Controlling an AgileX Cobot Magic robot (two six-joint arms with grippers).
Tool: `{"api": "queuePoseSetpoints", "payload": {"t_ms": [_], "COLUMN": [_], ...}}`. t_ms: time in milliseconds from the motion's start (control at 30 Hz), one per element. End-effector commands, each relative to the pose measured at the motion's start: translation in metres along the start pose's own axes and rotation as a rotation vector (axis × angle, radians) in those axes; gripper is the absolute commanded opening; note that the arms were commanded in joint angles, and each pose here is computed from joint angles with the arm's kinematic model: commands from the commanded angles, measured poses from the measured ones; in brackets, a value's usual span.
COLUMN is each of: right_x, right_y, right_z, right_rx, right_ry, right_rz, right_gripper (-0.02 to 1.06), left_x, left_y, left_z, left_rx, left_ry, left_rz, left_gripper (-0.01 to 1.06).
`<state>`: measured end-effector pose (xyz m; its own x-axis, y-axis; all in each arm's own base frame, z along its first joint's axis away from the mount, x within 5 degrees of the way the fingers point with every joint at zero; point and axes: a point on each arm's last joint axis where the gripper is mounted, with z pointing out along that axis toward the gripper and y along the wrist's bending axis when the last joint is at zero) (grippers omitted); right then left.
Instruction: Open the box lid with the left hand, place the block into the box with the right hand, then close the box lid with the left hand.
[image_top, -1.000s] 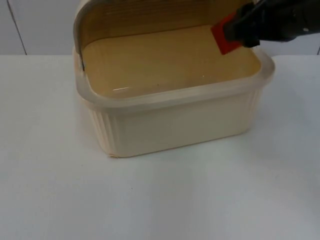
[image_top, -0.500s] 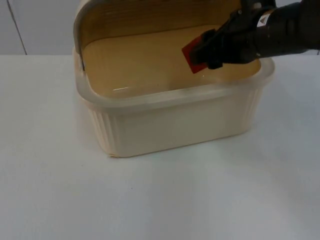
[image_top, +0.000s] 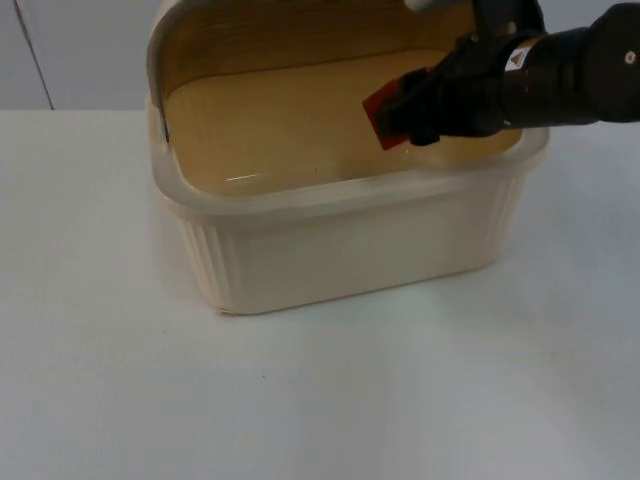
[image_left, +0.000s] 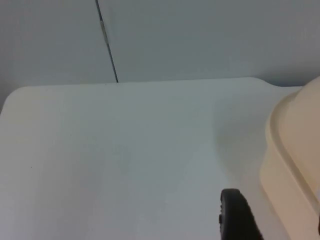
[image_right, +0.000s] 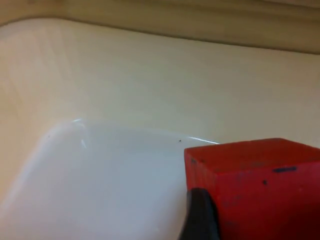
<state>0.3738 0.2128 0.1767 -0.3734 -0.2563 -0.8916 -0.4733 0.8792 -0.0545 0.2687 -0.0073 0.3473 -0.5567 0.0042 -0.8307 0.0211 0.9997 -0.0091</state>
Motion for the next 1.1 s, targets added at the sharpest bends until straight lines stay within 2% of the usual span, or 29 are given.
{"api": "queuePoseSetpoints", "payload": {"t_ms": [0, 67, 167, 200, 233, 267, 667, 833, 967, 1067], "right_x": [-0.006, -0.006, -0.006, -0.006, -0.006, -0.007, -0.039, -0.058, -0.066, -0.073], "right_y": [0.000, -0.001, 0.000, 0.000, 0.000, 0.000, 0.004, 0.006, 0.006, 0.005], "right_z": [-0.001, -0.001, -0.001, -0.001, -0.002, -0.004, -0.060, -0.112, -0.139, -0.157], "right_rx": [0.012, 0.014, 0.009, 0.009, 0.006, 0.000, -0.096, -0.158, -0.181, -0.186], "right_ry": [-0.039, -0.038, -0.024, -0.024, -0.016, -0.006, 0.166, 0.285, 0.328, 0.317], "right_rz": [0.016, 0.021, 0.022, 0.022, 0.020, 0.013, 0.001, -0.031, -0.041, -0.030], "right_gripper": [0.19, 0.39, 0.84, 0.84, 1.00, 1.05, 1.05, 1.05, 1.05, 1.05], "left_x": [0.002, 0.002, 0.002, 0.002, 0.002, 0.002, 0.002, 0.002, 0.002, 0.002], "left_y": [0.002, 0.002, 0.002, 0.002, 0.002, 0.002, 0.003, 0.003, 0.003, 0.003], "left_z": [0.000, 0.000, 0.000, 0.000, 0.000, 0.000, 0.000, 0.000, 0.000, 0.000], "left_rx": [-0.009, -0.009, -0.009, -0.009, -0.009, -0.009, -0.018, -0.019, -0.019, -0.019], "left_ry": [0.007, 0.007, 0.009, 0.009, 0.009, 0.011, 0.010, 0.010, 0.012, 0.012], "left_rz": [0.001, 0.001, 0.001, 0.001, 0.001, 0.001, 0.019, 0.020, 0.020, 0.020], "left_gripper": [0.41, 0.41, 0.41, 0.41, 0.41, 0.41, 0.41, 0.41, 0.41, 0.41]}}
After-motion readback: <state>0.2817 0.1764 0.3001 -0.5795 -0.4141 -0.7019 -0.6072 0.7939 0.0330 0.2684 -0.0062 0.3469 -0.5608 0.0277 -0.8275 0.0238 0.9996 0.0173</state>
